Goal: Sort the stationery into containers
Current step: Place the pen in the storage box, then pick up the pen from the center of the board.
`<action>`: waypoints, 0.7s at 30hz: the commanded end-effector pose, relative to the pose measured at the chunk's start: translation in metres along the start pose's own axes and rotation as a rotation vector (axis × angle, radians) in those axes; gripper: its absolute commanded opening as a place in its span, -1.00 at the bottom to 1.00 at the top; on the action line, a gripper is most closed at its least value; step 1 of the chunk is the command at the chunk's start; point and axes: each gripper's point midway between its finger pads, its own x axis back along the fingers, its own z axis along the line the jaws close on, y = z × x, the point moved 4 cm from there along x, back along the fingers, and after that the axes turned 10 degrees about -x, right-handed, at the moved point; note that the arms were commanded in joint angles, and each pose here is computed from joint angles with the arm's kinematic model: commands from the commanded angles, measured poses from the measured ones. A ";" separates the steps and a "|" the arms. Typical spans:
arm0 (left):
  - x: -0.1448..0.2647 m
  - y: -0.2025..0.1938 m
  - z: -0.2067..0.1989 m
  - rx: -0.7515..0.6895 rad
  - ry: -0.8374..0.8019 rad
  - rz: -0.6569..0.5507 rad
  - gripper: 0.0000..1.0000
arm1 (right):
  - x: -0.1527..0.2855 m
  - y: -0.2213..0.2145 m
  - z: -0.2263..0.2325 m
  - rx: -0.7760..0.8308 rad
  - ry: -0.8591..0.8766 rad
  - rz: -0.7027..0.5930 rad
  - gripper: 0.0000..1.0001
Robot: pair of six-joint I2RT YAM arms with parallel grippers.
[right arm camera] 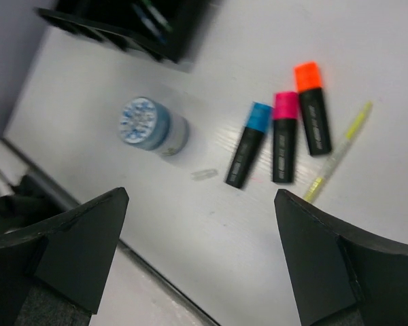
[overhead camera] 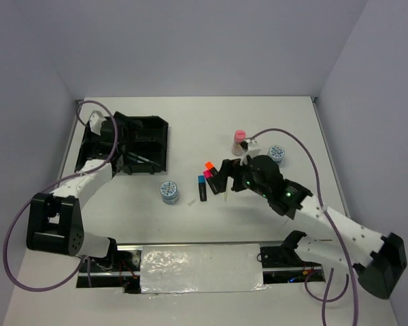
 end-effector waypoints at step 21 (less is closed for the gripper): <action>0.141 0.010 -0.029 -0.616 -0.343 0.388 0.99 | -0.097 -0.033 -0.109 -0.092 -0.625 0.206 -0.07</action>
